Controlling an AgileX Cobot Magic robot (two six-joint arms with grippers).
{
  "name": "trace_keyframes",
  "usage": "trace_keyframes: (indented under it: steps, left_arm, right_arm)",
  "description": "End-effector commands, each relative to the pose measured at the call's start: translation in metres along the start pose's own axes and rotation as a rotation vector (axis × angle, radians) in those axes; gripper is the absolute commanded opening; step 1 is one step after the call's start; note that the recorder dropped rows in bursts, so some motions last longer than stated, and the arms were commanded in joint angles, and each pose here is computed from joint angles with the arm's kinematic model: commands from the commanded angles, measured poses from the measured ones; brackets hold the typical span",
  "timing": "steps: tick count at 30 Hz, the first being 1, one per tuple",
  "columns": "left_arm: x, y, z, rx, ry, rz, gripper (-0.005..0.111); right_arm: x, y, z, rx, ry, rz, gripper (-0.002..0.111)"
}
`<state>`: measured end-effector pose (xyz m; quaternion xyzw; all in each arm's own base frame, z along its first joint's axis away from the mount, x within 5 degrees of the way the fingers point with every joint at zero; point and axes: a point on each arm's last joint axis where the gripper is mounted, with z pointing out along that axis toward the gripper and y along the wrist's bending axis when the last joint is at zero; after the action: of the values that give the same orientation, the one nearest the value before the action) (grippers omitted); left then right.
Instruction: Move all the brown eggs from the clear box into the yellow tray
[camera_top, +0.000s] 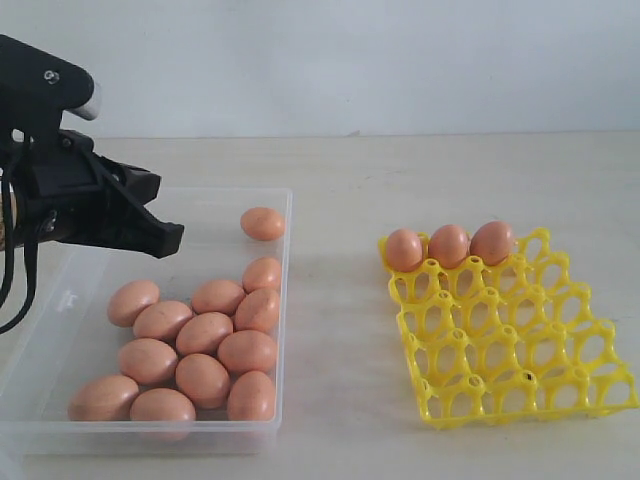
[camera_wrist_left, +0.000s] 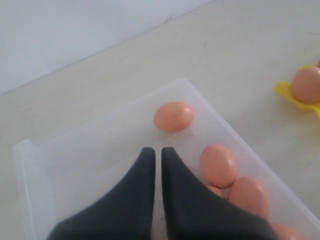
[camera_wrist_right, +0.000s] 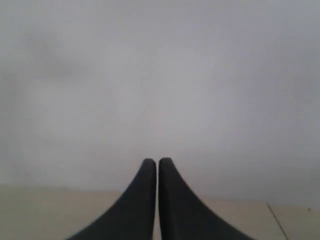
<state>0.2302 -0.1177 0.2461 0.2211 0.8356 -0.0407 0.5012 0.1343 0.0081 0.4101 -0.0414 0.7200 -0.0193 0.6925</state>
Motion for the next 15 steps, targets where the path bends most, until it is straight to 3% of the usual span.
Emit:
trace_keyframes:
  steps: [1,4,10,15]
  left_arm:
    - [0.001,0.002,-0.001,-0.018,-0.001,-0.002,0.004]
    - [0.005,0.003,-0.001,-0.027,0.009,0.000,0.004]
    - [0.023,0.014,-0.002,-0.143,0.054,0.011,0.004]
    - [0.035,0.022,-0.004,-0.095,0.097,-0.060,0.004]
  right_arm:
    - [0.012,0.030,0.053,-0.192,0.331,-0.208,0.000]
    - [0.021,0.064,0.082,-0.356,0.475,-0.277,0.000]
    - [0.037,0.147,0.112,-0.621,0.574,-0.313,0.000]
    - [0.063,0.215,0.133,-0.756,0.650,-0.397,0.000]
